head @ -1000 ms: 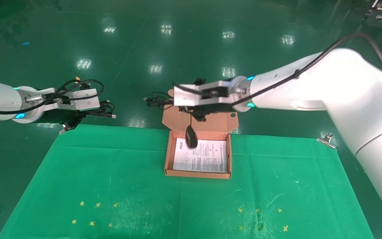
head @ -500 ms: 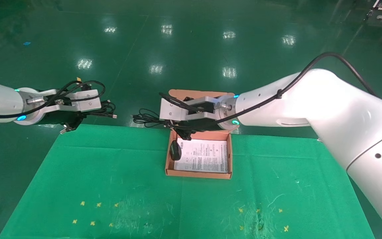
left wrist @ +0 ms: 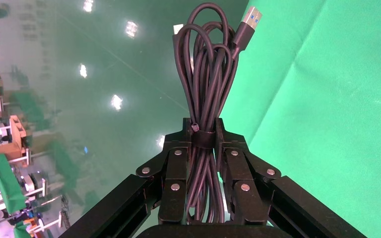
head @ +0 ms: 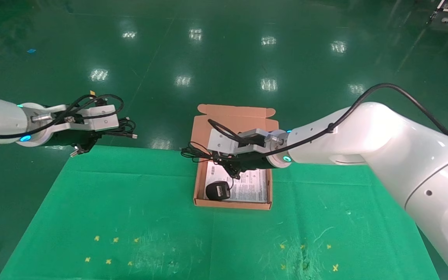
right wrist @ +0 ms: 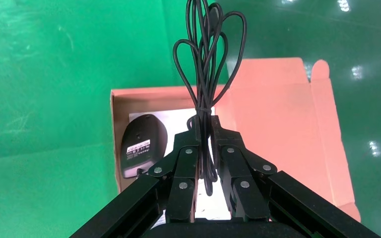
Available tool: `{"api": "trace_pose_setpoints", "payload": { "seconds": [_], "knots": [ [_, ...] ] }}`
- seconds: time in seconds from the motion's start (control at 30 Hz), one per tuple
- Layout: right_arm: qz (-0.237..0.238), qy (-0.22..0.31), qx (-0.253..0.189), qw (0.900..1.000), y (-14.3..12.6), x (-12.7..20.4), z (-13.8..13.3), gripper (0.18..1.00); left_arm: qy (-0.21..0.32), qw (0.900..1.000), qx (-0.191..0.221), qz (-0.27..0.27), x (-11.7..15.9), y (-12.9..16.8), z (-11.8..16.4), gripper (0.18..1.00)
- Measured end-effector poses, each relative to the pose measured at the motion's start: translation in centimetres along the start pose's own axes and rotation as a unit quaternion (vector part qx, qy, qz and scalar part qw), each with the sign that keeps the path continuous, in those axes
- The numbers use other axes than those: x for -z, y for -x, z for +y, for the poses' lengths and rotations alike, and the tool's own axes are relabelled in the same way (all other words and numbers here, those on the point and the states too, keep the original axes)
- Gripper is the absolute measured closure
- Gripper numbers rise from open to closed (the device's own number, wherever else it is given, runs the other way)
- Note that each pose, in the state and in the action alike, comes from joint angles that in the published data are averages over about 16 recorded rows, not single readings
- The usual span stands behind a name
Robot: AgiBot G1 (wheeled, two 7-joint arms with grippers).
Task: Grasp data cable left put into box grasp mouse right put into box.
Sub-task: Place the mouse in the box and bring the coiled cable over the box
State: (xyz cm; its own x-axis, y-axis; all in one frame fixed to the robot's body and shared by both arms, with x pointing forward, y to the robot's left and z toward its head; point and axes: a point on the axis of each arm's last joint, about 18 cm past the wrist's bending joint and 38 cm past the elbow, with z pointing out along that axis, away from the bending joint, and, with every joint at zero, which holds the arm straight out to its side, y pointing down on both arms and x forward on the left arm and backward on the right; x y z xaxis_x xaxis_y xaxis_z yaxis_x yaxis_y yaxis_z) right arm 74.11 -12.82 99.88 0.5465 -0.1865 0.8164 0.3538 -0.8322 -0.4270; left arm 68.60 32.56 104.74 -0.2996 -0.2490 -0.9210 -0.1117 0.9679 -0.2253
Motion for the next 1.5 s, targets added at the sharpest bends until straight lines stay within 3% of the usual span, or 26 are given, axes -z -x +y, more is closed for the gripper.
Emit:
{"api": "trace_pose_setpoints", "payload": {
  "seconds": [0.33, 0.63, 0.83, 1.1, 1.5],
  "knots": [
    [0.001, 0.009, -0.007, 1.000, 0.3, 0.1, 1.2, 0.945, -0.018, 0.9998, -0.004, 0.008, -1.2, -1.0, -1.3, 0.918],
    [0.010, 0.030, -0.013, 0.999, -0.4, 1.3, 3.5, 0.872, -0.070, 0.9973, -0.013, 0.021, -4.3, -3.1, -5.0, 0.918],
    [0.030, 0.056, -0.021, 0.998, -1.8, 3.2, 6.1, 0.780, -0.115, 0.9928, -0.022, 0.025, -6.7, -4.7, -8.4, 0.918],
    [0.066, 0.095, -0.033, 0.993, -4.1, 6.6, 10.2, 0.598, -0.169, 0.9847, -0.032, 0.028, -9.2, -7.3, -12.8, 0.918],
    [0.091, 0.133, -0.044, 0.986, -5.4, 10.5, 14.3, 0.336, -0.239, 0.9681, -0.055, 0.049, -10.2, -12.1, -16.9, 0.919]
  ]
}}
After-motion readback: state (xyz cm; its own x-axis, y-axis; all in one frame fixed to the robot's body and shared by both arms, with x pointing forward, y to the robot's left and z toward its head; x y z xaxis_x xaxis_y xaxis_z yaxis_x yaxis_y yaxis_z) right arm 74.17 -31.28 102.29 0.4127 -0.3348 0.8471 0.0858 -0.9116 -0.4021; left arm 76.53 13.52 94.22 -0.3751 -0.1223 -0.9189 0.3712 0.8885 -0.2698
